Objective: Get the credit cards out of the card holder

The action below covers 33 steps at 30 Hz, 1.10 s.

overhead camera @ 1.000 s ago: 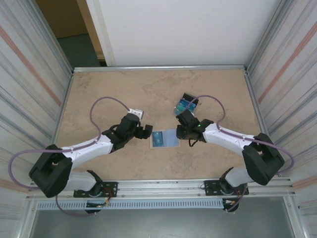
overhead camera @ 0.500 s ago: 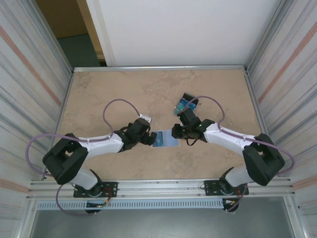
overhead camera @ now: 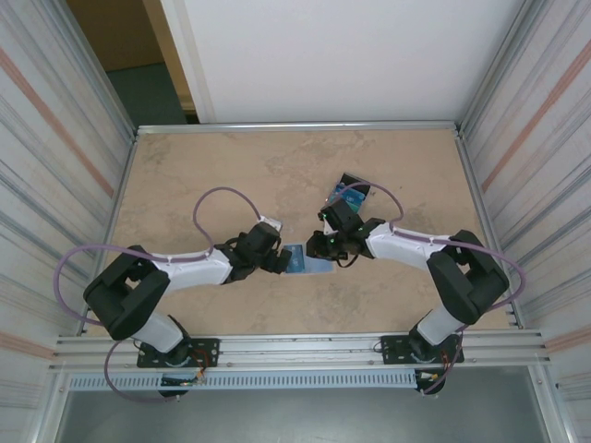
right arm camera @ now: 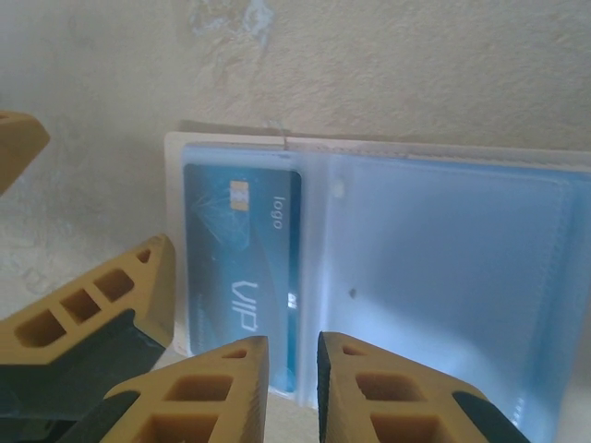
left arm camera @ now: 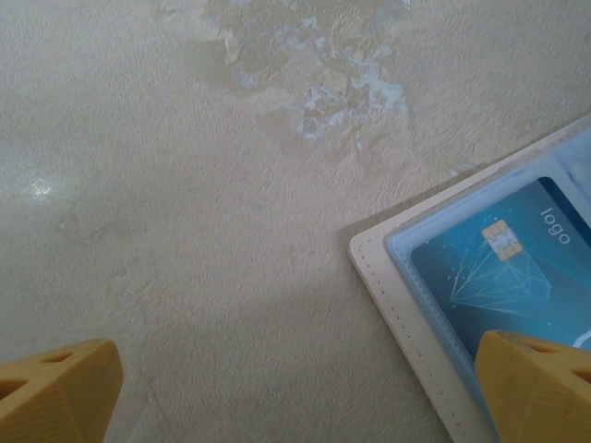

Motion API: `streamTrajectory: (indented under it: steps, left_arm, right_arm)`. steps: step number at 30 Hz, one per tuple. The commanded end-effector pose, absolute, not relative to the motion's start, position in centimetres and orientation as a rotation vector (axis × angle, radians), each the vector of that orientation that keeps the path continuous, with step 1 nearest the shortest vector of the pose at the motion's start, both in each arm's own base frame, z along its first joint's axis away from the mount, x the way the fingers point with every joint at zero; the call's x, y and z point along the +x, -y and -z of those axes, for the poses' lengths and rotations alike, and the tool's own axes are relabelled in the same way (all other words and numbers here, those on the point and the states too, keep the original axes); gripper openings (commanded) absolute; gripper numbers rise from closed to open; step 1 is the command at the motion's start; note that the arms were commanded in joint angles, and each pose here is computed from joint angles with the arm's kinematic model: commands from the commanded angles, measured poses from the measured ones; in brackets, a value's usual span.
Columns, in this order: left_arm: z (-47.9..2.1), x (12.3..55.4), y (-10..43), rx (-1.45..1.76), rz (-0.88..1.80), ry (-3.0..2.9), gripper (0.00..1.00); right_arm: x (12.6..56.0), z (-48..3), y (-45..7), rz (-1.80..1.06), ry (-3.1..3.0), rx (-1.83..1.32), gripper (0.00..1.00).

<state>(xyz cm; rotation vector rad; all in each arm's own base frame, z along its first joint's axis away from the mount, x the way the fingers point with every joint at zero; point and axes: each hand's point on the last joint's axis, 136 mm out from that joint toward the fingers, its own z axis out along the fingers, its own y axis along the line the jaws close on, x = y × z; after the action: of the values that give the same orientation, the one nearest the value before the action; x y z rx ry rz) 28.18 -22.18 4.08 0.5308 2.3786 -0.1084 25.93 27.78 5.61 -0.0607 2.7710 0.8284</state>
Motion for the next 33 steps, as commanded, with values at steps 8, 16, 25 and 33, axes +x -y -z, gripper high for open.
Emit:
streamTrajectory:
  steps: [8, 16, 25, 33]
  left_arm:
    - [-2.3, 27.3, 21.5, 0.533, 0.077, -2.442, 0.99]
    - [-1.9, 27.1, 20.9, 0.534, 0.038, -2.457, 0.99]
    - [-1.5, 27.0, 20.6, 0.543, 0.017, -2.469, 0.99]
    - [-1.4, 26.9, 20.6, 0.545, 0.016, -2.473, 0.99]
  right_arm:
    - [26.1, -5.0, -29.7, -0.915, -2.811, -0.041, 0.21]
    - [26.1, -4.6, -30.6, -1.054, -2.822, -0.001, 0.20]
    - [26.2, -3.7, -30.0, -1.072, -2.835, 0.059, 0.15]
    - [26.2, -2.7, -29.5, -1.048, -2.861, 0.085, 0.14]
